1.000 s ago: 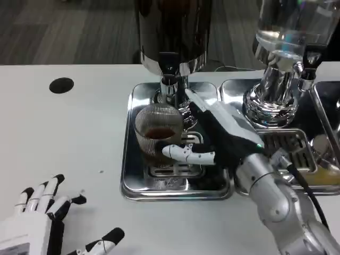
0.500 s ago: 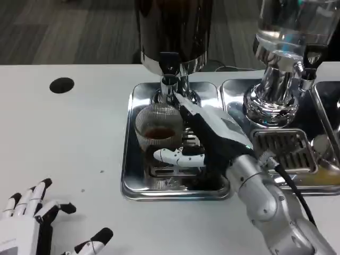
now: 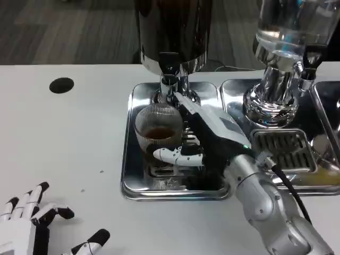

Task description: Grasp the cup under the faucet to collect the drink, then remove the cup.

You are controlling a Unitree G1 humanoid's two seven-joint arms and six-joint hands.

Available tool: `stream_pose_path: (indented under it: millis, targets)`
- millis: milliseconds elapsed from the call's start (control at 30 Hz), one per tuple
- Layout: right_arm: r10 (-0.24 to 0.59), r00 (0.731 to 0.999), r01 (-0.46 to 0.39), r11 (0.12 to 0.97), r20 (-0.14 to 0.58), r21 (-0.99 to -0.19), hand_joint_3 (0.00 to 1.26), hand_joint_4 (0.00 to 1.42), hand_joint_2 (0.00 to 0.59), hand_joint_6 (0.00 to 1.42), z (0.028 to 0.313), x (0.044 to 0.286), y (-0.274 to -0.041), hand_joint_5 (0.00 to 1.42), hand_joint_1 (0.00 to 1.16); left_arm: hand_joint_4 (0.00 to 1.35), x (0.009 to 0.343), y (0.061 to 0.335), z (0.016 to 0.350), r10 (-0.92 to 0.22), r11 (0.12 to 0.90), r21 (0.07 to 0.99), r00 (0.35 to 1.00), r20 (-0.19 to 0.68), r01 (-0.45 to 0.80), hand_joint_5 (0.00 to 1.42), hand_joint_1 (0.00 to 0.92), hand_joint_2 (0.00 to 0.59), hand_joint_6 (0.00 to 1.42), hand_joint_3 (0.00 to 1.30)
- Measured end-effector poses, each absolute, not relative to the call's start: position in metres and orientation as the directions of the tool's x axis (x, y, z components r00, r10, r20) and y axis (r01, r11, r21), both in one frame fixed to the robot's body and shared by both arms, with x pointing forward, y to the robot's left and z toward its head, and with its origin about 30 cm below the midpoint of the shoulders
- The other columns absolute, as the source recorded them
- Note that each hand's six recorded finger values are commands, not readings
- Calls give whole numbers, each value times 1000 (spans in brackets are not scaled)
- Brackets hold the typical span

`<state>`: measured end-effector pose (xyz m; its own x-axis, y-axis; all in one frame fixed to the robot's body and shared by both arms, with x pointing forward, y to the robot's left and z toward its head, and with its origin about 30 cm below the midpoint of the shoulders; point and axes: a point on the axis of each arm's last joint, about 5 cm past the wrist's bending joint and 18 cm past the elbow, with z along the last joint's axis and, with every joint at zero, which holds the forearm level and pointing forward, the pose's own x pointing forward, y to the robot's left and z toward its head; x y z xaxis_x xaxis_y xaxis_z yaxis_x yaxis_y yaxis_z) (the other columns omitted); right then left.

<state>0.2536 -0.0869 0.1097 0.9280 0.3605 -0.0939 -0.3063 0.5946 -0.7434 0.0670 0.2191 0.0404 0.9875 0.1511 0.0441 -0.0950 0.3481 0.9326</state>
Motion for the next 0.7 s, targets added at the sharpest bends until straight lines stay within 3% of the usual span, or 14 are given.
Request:
stream_pose_path:
  millis: [167, 500, 700]
  targets:
    - [354, 932, -290, 598, -78, -747, 7, 100, 175, 183, 107, 252, -84, 111, 567, 0, 66, 220, 39, 154, 349, 933, 987, 38, -90, 115, 0, 97, 79, 569]
    - [343, 939, -229, 610, -8, -759, 244, 330, 173, 327, 106, 251, -79, 301, 654, 0, 66, 221, 38, 156, 355, 931, 987, 37, -91, 120, 0, 99, 79, 576]
    - [324, 946, -194, 615, 20, -764, 271, 362, 173, 348, 104, 250, -76, 332, 654, 0, 66, 223, 39, 172, 358, 928, 984, 46, -106, 124, 0, 99, 79, 581]
